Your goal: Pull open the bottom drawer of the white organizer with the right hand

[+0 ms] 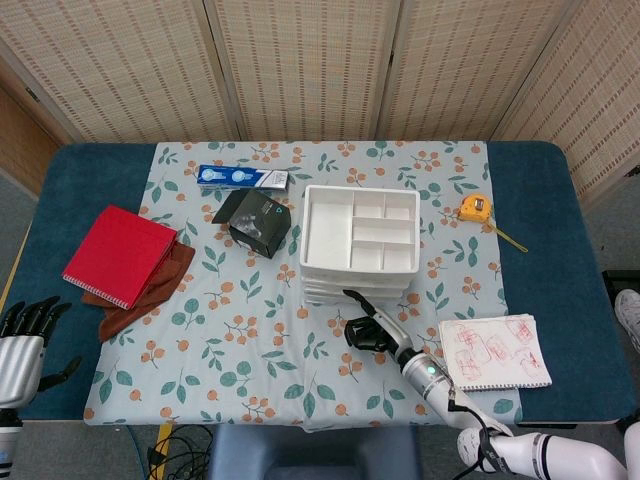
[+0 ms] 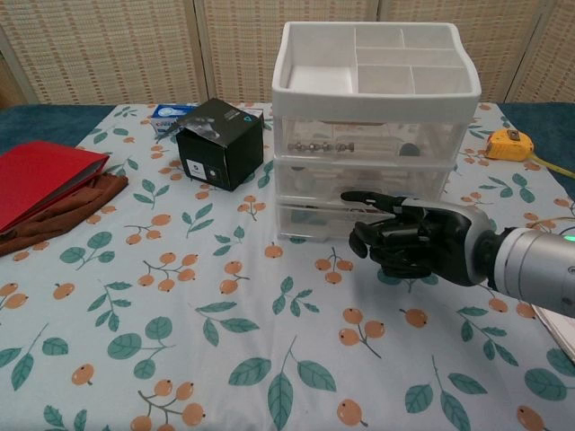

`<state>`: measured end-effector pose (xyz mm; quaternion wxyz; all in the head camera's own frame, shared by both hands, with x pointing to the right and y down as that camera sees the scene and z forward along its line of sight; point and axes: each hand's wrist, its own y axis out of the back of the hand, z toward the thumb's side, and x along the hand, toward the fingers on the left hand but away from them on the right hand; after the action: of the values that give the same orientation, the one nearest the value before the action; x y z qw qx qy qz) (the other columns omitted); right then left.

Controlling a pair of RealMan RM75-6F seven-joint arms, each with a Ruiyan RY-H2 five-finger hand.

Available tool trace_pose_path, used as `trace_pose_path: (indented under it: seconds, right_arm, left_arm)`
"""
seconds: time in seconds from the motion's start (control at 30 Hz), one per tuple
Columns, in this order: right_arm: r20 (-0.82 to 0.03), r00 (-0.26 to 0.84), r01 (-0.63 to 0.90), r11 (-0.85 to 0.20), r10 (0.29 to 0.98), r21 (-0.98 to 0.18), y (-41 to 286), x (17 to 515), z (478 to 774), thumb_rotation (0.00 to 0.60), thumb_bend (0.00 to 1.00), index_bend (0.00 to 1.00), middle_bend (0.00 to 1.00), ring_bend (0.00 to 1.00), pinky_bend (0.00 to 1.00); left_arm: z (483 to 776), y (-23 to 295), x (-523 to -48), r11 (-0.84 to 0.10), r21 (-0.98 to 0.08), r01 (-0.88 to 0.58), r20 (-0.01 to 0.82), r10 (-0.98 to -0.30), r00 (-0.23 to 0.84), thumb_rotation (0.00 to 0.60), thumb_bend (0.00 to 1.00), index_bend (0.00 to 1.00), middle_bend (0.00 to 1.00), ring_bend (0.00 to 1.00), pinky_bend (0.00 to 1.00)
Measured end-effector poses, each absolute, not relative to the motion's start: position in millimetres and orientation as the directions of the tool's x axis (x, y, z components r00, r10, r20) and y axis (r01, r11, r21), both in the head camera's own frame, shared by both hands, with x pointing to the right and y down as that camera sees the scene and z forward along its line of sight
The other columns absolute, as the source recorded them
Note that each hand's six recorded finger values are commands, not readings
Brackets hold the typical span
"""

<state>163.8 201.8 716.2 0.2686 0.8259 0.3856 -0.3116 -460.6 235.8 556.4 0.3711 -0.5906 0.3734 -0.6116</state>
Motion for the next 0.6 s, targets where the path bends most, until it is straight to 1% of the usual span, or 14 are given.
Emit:
trace_pose_path:
  seconds: [0.5, 0.6]
  right_arm:
    - [-0.722, 0.519, 0.787, -0.586, 0.457, 0.196, 196.0, 153.8, 724.4, 0.6, 0.64, 0.0, 0.69, 0.91, 1.0]
    - [-0.722, 0.516, 0.787, -0.587, 0.46, 0.188, 193.8, 154.5, 725.6, 0.6, 0.65, 0.02, 0.7, 0.91, 1.0]
  left_arm:
    - [560.1, 233.6, -462.2, -0.456, -0.89, 0.023, 0.455, -0.89, -0.033, 0.6, 0.21, 0.18, 0.15, 0.14, 0.09]
    - [561.3, 232.2, -461.5, -0.457, -0.889, 0.026, 0.456, -0.889, -0.032, 0.6, 0.21, 0.18, 0.15, 0.14, 0.09]
